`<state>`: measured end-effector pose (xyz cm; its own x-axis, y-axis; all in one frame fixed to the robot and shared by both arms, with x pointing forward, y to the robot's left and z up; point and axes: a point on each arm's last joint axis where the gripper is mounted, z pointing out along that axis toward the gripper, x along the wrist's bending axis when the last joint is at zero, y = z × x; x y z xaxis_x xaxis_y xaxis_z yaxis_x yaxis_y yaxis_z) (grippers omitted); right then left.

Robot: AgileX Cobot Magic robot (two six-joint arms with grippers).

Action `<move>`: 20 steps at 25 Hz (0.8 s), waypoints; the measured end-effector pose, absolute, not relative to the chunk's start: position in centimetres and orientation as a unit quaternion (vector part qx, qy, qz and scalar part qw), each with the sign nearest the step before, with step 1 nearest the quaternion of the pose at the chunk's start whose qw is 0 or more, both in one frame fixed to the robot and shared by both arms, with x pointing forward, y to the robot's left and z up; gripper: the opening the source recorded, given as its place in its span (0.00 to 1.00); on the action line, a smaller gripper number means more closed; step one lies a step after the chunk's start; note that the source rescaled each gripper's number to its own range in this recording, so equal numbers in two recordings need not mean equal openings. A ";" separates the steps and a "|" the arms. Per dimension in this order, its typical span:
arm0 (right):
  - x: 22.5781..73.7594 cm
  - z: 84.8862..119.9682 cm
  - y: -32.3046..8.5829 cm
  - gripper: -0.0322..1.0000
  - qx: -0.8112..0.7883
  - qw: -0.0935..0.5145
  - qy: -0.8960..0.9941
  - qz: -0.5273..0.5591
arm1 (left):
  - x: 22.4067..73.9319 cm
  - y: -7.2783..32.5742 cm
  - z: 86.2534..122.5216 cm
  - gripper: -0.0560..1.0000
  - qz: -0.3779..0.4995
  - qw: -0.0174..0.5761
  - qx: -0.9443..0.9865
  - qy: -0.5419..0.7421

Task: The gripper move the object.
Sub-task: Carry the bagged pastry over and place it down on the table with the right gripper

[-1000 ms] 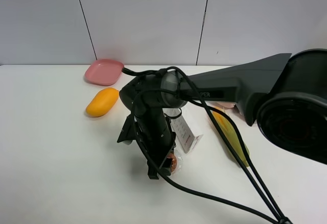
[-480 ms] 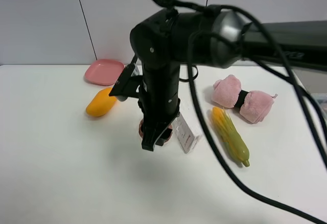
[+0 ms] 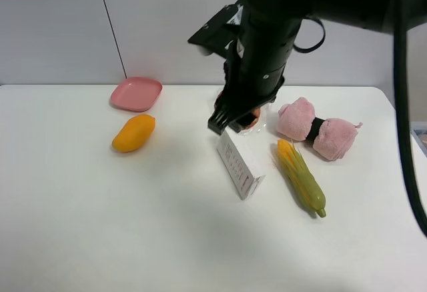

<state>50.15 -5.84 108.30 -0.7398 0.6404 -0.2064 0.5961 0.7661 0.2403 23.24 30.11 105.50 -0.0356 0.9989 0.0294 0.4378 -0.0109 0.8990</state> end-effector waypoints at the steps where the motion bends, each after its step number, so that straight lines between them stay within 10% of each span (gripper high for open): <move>1: 50.8 108.5 -6.7 0.04 0.348 0.149 0.922 0.077 | 23.2 30.1 105.5 1.00 0.390 0.359 0.594 0.605; 20: 59.4 108.9 -22.7 0.04 0.571 0.201 0.794 0.058 | 23.2 30.1 105.5 1.00 0.390 0.359 0.594 0.605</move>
<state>59.39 -22.72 108.86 -0.2664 0.9302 -0.2524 0.8832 0.3405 0.3226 23.24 30.11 105.50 -0.0356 0.9989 0.0294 0.4378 -0.0109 0.8990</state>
